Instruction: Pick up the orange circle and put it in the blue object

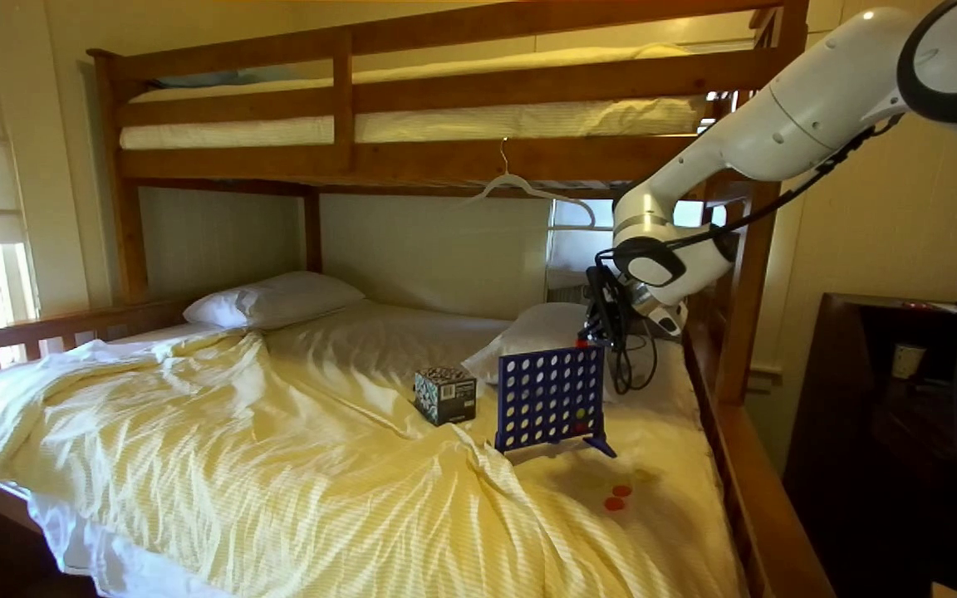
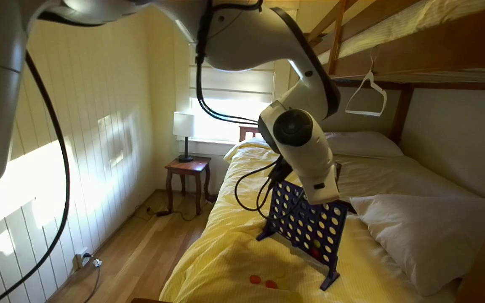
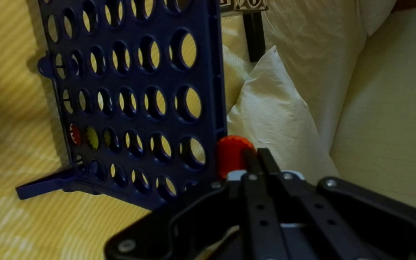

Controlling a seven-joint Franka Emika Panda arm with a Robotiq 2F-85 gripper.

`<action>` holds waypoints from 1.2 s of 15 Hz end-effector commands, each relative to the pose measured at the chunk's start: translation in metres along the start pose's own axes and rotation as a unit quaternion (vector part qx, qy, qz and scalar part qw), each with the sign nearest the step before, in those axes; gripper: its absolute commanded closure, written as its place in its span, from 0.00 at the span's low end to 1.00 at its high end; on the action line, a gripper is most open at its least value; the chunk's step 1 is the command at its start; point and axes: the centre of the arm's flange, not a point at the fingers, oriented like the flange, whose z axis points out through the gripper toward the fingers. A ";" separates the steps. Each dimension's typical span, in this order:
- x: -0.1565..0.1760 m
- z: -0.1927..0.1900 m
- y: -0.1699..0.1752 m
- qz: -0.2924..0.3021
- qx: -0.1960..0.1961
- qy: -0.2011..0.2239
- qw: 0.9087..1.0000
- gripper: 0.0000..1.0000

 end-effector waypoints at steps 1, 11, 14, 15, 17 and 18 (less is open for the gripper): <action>-0.008 0.007 0.010 -0.004 0.007 0.016 1.000 0.99; -0.012 0.007 0.016 -0.018 0.008 0.021 1.000 0.63; -0.012 0.005 0.016 -0.023 0.011 0.014 1.000 0.42; -0.012 0.004 0.015 -0.025 0.014 0.012 1.000 0.37; -0.009 -0.001 0.012 -0.024 0.025 -0.003 0.999 0.23; -0.007 -0.004 0.010 -0.028 0.029 -0.018 0.999 0.16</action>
